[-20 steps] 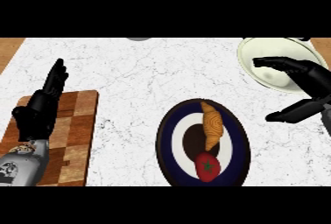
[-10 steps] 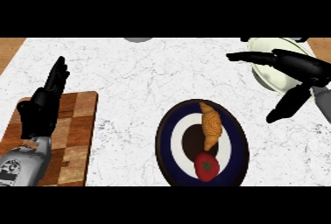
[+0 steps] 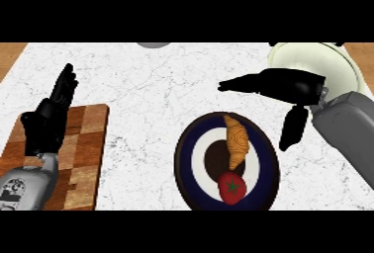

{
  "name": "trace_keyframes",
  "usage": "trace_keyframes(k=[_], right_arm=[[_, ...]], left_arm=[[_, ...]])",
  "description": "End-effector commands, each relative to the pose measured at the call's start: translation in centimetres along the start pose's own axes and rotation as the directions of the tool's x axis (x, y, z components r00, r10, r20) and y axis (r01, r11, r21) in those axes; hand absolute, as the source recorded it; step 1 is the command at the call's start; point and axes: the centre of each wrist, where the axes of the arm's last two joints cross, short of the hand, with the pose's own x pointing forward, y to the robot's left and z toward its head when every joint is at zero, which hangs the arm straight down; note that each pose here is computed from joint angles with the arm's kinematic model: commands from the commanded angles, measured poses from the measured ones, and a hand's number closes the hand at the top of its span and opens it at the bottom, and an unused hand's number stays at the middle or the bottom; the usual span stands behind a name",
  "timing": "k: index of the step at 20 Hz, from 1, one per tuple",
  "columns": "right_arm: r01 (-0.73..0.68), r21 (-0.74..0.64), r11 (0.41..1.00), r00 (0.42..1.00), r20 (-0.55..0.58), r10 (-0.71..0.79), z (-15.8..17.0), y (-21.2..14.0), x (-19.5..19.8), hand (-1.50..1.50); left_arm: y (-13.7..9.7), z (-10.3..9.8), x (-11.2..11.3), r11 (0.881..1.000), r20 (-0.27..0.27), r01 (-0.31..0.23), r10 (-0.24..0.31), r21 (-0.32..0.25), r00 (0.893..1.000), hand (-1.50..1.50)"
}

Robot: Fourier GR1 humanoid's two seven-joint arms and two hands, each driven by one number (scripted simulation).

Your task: Pick the croissant from the plate and place it in the bowl

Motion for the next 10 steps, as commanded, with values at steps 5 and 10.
trace_keyframes(k=[5, 10], right_arm=[[-0.089, 0.172, 0.981, 0.992, -0.069, 0.102, -2.4, 1.7, 0.0, -1.50], [-0.157, 0.258, 0.953, 0.961, -0.181, 0.208, -4.4, 3.8, 1.0, -1.50]], left_arm=[[-0.9, 0.0, -0.7, 1.000, -0.008, 0.003, -0.003, -0.004, 1.000, 0.00], [0.2, 0.5, -0.1, 1.000, 0.006, 0.017, -0.017, -0.003, 1.000, 0.00]])
